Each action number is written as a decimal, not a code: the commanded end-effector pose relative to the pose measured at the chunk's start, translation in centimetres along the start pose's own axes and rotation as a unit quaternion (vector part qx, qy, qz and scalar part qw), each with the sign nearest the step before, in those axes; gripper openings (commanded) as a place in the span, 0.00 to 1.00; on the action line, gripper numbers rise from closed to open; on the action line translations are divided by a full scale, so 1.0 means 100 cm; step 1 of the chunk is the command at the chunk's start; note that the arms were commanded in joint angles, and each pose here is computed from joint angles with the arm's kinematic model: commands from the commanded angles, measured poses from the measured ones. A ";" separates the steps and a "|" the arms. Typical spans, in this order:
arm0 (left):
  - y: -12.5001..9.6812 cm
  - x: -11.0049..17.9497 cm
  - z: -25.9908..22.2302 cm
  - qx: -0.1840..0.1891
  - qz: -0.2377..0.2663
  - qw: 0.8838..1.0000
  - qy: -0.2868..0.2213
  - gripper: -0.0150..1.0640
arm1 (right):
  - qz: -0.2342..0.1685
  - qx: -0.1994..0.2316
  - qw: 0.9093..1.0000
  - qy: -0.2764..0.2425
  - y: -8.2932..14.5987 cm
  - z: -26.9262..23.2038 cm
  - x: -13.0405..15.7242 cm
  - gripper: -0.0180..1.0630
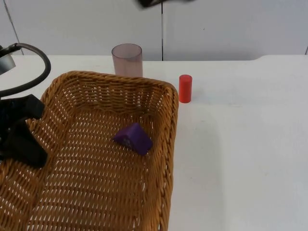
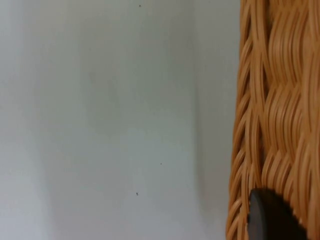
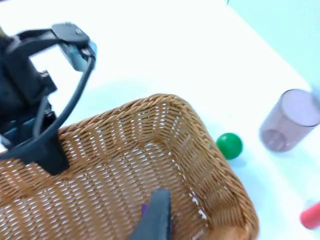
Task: Pick up the basket with the left hand and place the triangular block into the basket with the right hand.
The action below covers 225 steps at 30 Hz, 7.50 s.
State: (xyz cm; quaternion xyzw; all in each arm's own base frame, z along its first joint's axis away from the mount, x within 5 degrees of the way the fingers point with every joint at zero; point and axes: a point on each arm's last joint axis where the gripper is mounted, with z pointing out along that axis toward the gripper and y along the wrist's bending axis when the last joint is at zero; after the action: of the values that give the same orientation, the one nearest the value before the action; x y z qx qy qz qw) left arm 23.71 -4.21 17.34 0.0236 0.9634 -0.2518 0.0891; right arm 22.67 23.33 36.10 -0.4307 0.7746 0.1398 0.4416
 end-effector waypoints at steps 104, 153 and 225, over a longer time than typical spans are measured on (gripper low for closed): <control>-0.070 0.100 -0.163 -0.147 0.159 0.907 -0.361 0.99 | 0.028 0.016 0.995 -0.097 0.015 -0.119 0.055 0.76; -0.034 0.219 -0.155 -0.184 0.126 0.875 -0.429 0.99 | 0.062 0.033 0.987 -0.143 0.041 -0.231 0.184 0.76; -0.031 0.219 -0.149 -0.191 0.127 0.881 -0.413 0.99 | 0.097 0.026 0.995 0.004 0.049 -0.209 0.239 0.99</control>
State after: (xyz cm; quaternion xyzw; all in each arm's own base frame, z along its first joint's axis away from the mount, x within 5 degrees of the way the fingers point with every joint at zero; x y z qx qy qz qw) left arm -0.46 0.46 27.61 0.0230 0.8579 -0.0330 0.5122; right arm 1.30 0.72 27.95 -0.3408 0.8218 0.1549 0.4296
